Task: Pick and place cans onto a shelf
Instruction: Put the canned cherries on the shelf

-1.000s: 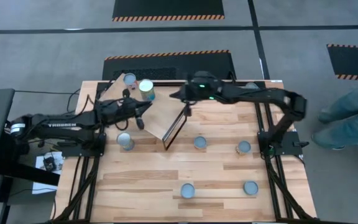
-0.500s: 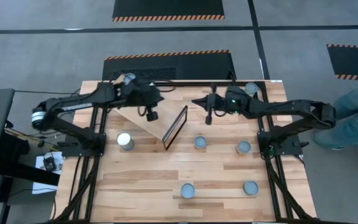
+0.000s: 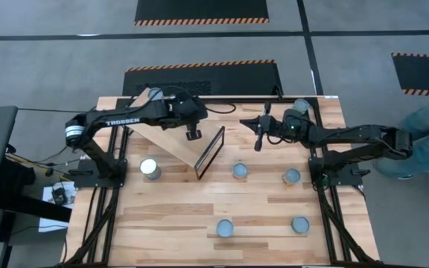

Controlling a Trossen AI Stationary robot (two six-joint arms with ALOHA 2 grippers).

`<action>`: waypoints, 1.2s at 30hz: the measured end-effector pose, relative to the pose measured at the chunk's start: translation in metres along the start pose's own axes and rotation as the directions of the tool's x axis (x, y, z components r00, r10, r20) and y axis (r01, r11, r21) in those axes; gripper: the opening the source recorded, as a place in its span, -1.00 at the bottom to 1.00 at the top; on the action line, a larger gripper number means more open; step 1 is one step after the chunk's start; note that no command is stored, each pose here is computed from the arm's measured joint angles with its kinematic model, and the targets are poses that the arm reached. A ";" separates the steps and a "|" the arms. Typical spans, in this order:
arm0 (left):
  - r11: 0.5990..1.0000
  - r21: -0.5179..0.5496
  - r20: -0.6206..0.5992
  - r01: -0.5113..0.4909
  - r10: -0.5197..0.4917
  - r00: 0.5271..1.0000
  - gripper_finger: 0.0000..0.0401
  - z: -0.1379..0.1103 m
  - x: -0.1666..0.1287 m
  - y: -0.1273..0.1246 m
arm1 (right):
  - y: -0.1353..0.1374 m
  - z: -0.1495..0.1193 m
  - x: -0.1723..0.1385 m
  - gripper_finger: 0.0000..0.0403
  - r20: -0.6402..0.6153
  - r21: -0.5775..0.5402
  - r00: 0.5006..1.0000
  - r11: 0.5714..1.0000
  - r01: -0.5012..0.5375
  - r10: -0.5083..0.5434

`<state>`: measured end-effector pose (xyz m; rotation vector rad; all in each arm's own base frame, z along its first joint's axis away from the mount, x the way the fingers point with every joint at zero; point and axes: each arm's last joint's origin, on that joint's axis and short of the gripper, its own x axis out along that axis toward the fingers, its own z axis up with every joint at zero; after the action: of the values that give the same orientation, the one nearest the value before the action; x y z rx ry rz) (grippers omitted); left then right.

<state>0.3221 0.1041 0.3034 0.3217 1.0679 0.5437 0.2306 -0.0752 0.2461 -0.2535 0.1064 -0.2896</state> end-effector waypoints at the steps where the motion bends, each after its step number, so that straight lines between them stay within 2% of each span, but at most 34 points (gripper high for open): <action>1: 1.000 -0.005 -0.011 0.003 -0.003 1.000 -1.00 -0.001 0.000 -0.001 | 0.000 -0.001 0.000 -0.99 -0.007 -0.001 1.000 1.000 -0.003 0.003; 7: 0.999 -0.015 -0.011 -0.034 0.034 0.999 -1.00 -0.001 -0.006 -0.003 | -0.001 -0.003 0.001 -0.99 -0.017 -0.016 1.000 1.000 -0.002 0.001; 14: 0.999 0.028 -0.070 -0.017 0.019 0.997 -1.00 -0.007 -0.011 -0.010 | -0.001 -0.002 0.001 -0.99 -0.015 -0.019 1.000 1.000 -0.002 0.002; 36: 0.997 -0.010 -0.136 -0.078 0.076 0.988 -1.00 -0.015 -0.005 0.005 | -0.001 -0.002 0.001 -0.99 -0.013 -0.020 1.000 1.000 -0.004 0.003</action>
<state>0.3058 0.1048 0.3029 0.3170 1.1853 0.6500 0.2310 -0.0767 0.2442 -0.2716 0.1224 -0.2868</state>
